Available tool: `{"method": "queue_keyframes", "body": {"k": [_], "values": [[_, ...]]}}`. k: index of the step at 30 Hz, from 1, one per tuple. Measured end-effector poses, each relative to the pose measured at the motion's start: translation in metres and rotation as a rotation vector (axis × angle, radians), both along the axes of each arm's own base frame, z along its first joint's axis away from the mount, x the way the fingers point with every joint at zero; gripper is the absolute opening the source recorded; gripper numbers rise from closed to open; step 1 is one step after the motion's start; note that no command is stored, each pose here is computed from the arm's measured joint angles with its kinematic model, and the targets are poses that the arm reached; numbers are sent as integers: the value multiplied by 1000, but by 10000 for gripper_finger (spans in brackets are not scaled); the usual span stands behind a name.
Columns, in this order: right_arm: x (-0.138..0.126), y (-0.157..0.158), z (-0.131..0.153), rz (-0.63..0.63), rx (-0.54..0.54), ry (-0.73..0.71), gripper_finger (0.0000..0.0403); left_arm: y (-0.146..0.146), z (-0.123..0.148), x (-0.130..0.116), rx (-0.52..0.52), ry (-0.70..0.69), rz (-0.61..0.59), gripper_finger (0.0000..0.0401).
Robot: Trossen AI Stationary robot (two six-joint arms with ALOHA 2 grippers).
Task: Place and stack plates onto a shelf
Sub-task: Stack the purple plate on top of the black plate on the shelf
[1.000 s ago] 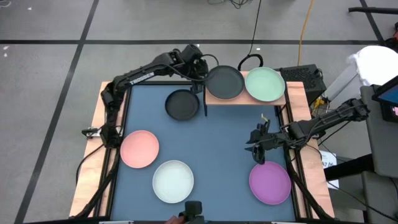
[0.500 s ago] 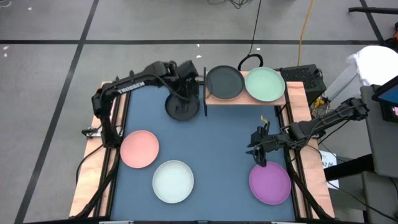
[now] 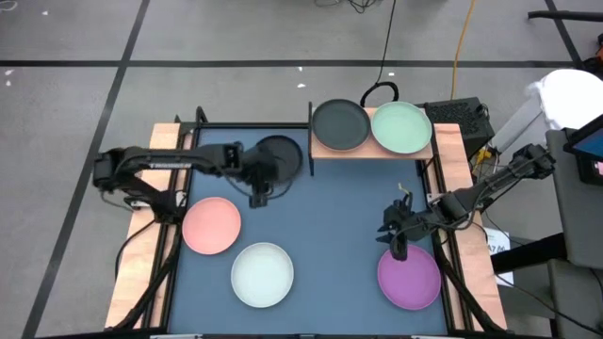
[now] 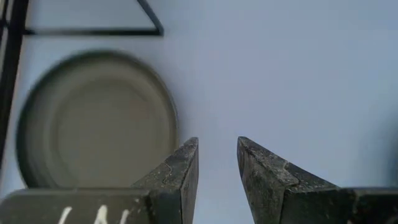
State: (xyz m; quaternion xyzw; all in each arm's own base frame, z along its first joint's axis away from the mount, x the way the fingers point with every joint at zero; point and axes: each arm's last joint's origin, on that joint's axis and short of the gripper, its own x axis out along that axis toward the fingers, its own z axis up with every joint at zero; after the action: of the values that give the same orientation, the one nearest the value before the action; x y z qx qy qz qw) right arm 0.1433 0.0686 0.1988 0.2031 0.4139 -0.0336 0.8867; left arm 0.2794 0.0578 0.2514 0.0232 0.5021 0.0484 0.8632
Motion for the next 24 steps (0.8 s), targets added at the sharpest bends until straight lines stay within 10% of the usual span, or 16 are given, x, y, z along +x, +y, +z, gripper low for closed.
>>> {"method": "queue_keyframes", "body": {"k": [11, 24], "values": [[3, 22, 1, 36, 186, 125, 104, -50, -30, -45, -42, 26, 30, 117], [26, 84, 25, -18, 249, 361, 102, -93, -34, -44, 54, -63, -133, 117]]}}
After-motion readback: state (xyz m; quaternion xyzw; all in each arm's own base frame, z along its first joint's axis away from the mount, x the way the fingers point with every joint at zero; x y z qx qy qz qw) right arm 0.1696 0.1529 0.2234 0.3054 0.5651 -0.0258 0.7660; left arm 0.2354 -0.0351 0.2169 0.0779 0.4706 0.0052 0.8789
